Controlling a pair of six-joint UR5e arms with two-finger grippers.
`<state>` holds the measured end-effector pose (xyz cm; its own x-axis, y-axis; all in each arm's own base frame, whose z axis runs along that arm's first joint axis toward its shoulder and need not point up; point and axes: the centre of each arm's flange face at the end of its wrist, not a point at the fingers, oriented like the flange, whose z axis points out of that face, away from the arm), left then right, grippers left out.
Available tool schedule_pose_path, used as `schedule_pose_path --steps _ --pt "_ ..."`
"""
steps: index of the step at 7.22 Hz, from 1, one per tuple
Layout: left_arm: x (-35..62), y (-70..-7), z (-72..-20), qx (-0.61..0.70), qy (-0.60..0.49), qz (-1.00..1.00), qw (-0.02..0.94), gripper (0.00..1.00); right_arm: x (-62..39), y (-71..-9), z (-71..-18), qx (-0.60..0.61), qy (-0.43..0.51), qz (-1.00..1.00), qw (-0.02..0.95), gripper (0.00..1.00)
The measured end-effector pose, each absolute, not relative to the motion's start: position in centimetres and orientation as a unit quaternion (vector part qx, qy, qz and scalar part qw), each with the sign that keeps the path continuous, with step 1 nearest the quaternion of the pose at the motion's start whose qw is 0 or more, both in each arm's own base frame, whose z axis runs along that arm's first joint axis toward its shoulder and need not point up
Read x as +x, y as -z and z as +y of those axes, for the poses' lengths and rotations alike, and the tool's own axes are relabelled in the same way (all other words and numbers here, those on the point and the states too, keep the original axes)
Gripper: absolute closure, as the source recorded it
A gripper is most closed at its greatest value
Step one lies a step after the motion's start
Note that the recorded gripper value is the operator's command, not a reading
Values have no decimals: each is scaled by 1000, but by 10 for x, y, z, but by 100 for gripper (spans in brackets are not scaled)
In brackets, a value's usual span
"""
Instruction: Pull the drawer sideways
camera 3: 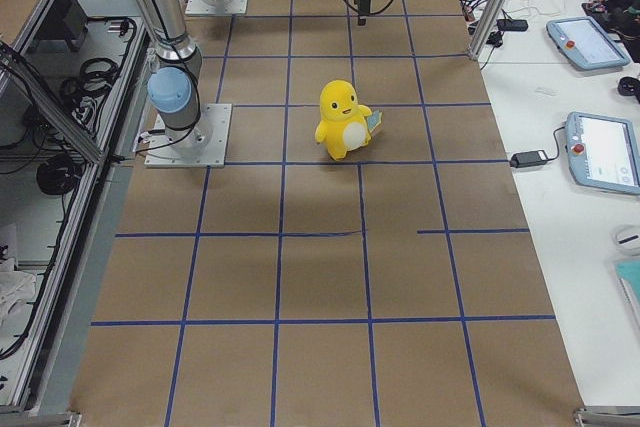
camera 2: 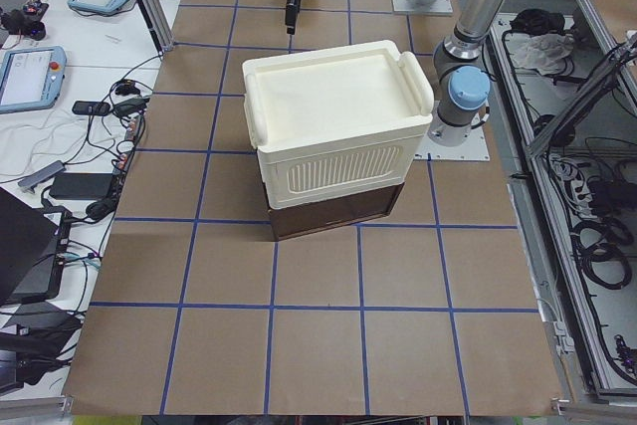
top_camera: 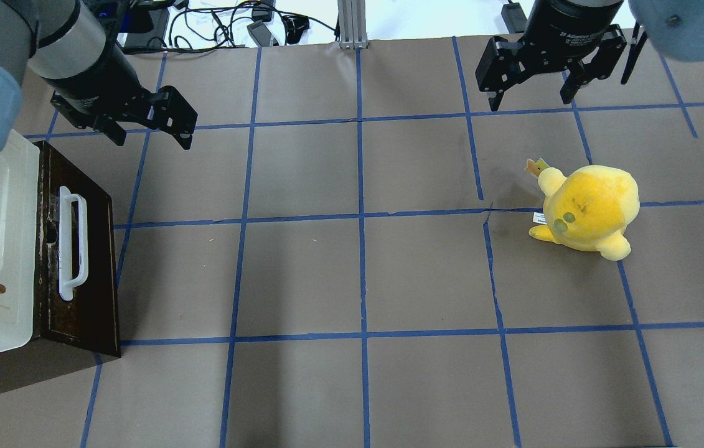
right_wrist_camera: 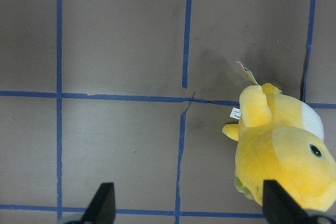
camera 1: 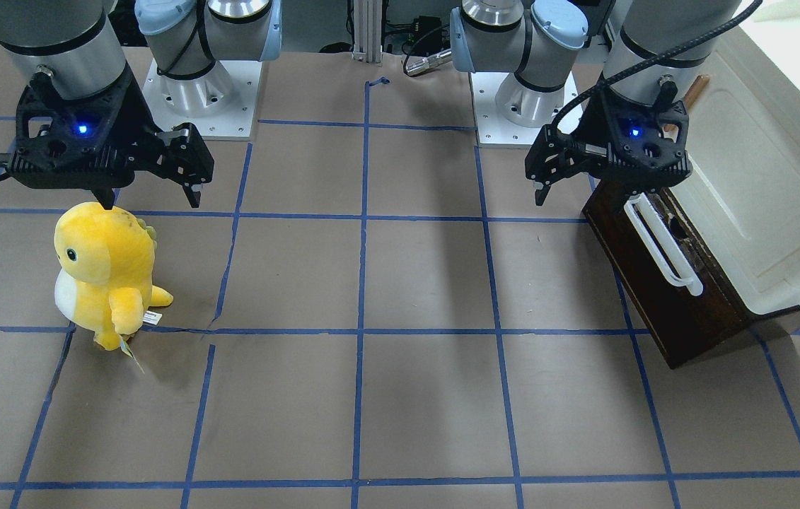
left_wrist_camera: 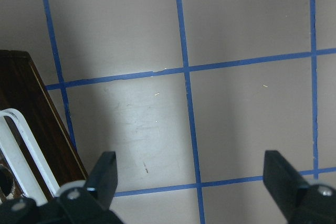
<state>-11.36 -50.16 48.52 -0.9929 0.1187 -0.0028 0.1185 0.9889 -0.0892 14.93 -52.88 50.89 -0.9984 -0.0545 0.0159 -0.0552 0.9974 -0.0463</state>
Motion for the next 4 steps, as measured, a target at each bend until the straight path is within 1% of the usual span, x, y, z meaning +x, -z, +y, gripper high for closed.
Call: schedule_pose_path --steps 4 --pt "-110 -473 -508 -56 -32 -998 -1 0 149 -509 -529 27 -23 -999 7 0"
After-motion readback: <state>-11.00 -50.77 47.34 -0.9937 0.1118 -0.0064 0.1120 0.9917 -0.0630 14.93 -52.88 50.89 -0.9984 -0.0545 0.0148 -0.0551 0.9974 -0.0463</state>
